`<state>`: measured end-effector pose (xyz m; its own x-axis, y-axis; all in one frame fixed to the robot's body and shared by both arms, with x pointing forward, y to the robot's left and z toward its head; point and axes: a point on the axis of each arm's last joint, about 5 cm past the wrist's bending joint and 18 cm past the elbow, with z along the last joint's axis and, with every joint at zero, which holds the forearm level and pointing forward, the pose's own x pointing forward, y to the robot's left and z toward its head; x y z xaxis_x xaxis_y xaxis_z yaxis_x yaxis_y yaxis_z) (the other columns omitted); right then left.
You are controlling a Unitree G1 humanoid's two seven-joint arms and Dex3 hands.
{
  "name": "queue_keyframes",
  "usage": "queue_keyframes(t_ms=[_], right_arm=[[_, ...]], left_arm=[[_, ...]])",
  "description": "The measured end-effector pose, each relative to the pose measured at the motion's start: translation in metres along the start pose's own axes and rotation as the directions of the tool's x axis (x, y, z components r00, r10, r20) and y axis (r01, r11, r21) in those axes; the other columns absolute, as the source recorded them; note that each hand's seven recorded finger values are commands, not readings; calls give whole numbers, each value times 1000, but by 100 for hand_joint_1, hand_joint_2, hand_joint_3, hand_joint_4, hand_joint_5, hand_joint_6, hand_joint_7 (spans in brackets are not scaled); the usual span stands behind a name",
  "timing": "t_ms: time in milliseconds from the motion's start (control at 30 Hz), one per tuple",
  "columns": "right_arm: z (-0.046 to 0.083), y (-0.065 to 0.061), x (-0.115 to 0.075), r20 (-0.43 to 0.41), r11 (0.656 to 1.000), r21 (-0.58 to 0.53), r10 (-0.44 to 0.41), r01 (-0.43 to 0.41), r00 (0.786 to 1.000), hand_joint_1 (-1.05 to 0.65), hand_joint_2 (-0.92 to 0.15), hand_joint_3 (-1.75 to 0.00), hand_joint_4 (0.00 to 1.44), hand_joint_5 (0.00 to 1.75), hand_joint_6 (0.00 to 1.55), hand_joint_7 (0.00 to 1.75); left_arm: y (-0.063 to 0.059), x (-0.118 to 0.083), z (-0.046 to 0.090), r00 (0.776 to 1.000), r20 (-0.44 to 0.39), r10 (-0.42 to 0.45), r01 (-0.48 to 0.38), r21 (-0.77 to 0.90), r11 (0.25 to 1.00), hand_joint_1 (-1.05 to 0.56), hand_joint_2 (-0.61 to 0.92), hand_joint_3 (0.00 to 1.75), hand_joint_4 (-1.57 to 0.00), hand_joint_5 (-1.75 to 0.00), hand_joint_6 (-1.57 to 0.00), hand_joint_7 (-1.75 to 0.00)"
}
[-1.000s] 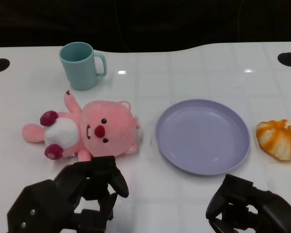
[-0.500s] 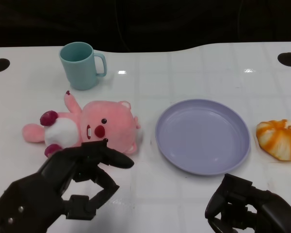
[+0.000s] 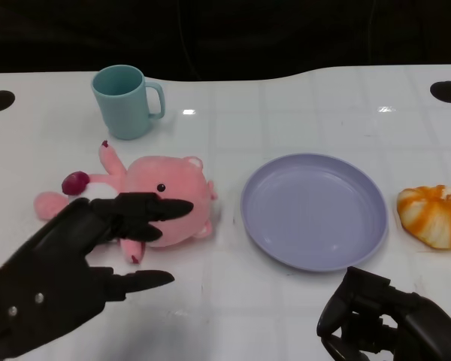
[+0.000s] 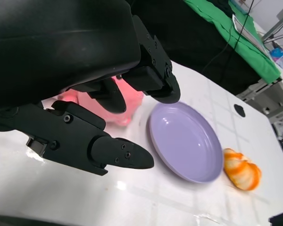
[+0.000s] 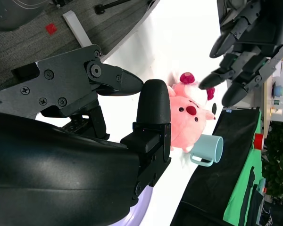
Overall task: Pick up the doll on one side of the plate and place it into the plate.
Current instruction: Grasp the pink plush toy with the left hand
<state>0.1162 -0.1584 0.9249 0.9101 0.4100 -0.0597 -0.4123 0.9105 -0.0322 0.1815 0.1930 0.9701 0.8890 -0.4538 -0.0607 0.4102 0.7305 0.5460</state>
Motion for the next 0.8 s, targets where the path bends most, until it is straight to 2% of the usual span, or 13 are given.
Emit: queue_keyframes(t_ms=[100,267,533,800], right_arm=[[0,0,0,0,1000,-1,-1,1,1000,-23,-86,-65,67,175,45,168],[0,0,0,-1,1000,-1,-1,1,1000,-24,-86,-65,67,175,45,168],[-1,0,0,-3,1000,-2,-5,5,1000,-24,-86,-65,66,175,45,167],[-1,0,0,-7,1000,3,-6,6,1000,-24,-86,-64,66,175,45,167]], left_arm=[[7,2,4,1000,-21,12,-10,93,996,-52,92,10,-17,-51,-42,0],[16,7,17,996,-68,57,-35,282,959,-55,92,4,-20,-38,-38,0],[13,23,25,982,-151,110,-22,489,872,-56,91,1,-18,-31,-30,0],[10,46,20,958,-246,146,45,632,774,-57,92,1,-13,-24,-24,0]])
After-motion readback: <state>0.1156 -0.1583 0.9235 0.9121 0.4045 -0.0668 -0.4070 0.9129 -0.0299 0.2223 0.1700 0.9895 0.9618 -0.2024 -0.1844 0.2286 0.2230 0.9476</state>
